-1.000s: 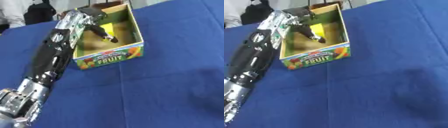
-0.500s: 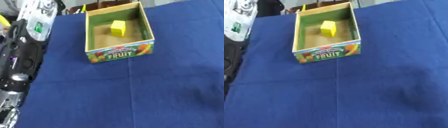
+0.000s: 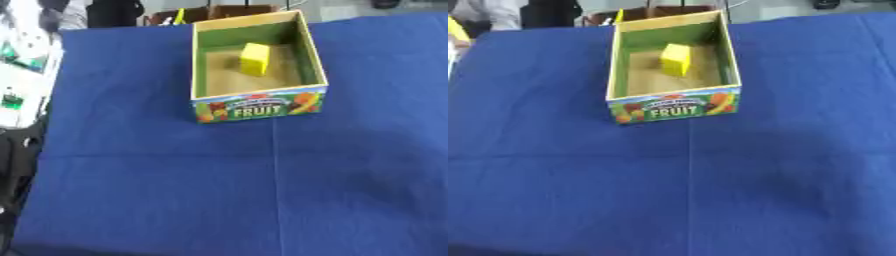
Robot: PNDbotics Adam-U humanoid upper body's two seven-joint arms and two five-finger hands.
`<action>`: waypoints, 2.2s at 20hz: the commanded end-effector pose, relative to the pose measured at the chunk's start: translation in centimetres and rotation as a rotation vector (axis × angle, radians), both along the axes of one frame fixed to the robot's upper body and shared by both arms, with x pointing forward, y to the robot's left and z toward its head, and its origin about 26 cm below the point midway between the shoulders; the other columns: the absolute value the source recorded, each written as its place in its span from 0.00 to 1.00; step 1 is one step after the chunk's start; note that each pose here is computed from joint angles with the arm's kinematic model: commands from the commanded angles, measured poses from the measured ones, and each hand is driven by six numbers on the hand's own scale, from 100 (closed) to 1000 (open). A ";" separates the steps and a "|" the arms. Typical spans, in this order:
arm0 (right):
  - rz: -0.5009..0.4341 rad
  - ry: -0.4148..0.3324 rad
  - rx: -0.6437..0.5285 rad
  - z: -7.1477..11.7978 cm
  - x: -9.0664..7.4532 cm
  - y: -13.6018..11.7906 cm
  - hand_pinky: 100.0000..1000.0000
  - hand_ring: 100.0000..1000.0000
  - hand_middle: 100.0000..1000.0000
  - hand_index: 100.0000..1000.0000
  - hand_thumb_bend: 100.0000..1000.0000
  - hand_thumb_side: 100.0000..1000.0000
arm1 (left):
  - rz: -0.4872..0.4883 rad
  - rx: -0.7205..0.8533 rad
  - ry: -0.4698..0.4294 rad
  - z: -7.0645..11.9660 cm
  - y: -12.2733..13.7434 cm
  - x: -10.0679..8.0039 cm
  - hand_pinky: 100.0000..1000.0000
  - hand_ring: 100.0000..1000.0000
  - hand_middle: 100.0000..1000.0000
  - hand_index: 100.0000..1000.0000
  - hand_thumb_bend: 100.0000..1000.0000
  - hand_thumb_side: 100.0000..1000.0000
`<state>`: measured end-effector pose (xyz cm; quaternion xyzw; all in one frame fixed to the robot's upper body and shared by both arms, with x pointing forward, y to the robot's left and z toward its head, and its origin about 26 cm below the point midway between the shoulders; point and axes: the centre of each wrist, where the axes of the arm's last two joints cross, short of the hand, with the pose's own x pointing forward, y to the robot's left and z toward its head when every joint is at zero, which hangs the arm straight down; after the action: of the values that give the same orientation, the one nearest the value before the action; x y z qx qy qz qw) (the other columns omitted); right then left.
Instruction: Pick up objects on the table and place them in the box.
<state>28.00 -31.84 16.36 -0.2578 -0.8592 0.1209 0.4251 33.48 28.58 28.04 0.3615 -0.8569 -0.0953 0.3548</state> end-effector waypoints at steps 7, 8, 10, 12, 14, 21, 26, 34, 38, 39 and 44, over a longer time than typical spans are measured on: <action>-0.025 -0.046 0.011 0.5 -0.3 -0.5 0.76 0.85 0.65 0.73 0.00 0.84 | 0.080 -0.254 0.032 -5.1 1.2 -3.4 0.33 0.50 0.54 0.72 0.27 0.82; -0.025 -0.049 0.011 0.5 -0.3 -0.5 0.76 0.85 0.65 0.73 0.00 0.84 | 0.083 -0.278 0.061 -5.9 1.2 -3.4 0.33 0.50 0.53 0.72 0.26 0.82; -0.024 -0.052 0.011 0.6 -0.3 -0.4 0.76 0.85 0.65 0.73 0.00 0.84 | 0.076 -0.330 0.109 -7.2 1.2 -3.5 0.32 0.49 0.53 0.71 0.24 0.79; -0.024 -0.054 0.011 0.5 -0.3 -0.4 0.76 0.85 0.65 0.73 0.00 0.84 | 0.063 -0.383 0.130 -7.9 1.2 -3.5 0.32 0.48 0.52 0.71 0.22 0.78; -0.026 -0.056 0.011 0.6 -0.3 -0.4 0.76 0.85 0.65 0.73 0.00 0.84 | 0.050 -0.417 0.136 -8.2 1.1 -3.5 0.32 0.48 0.52 0.70 0.21 0.78; -0.032 -0.059 0.015 0.5 -0.3 -0.5 0.76 0.85 0.64 0.73 0.00 0.84 | -0.001 -0.471 0.142 -8.6 0.4 -3.6 0.31 0.47 0.50 0.68 0.18 0.76; -0.040 -0.059 0.019 0.5 -0.4 -0.6 0.76 0.85 0.64 0.73 0.00 0.84 | -0.011 -0.513 0.149 -9.1 0.0 -3.7 0.31 0.46 0.50 0.68 0.17 0.75; -0.048 -0.058 0.022 0.4 -0.4 -0.6 0.76 0.85 0.64 0.73 0.00 0.84 | -0.025 -0.541 0.168 -9.7 -0.4 -3.8 0.31 0.46 0.50 0.68 0.16 0.74; -0.043 -0.055 0.021 0.4 -0.4 -0.5 0.76 0.85 0.64 0.73 0.00 0.84 | -0.031 -0.553 0.192 -10.2 -0.5 -3.7 0.31 0.46 0.50 0.68 0.15 0.74; -0.043 -0.055 0.020 0.4 -0.4 -0.5 0.76 0.85 0.64 0.73 0.00 0.84 | -0.030 -0.557 0.194 -10.3 -0.6 -3.7 0.31 0.46 0.50 0.68 0.15 0.74; -0.046 -0.052 0.019 0.3 -0.4 -0.6 0.76 0.85 0.64 0.73 0.00 0.84 | -0.019 -0.564 0.198 -10.5 -0.5 -3.8 0.31 0.46 0.50 0.68 0.15 0.74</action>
<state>27.76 -32.30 16.08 -0.2702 -0.8620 0.0934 0.4185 29.80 28.03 17.01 0.2297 -0.8088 0.1085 0.5304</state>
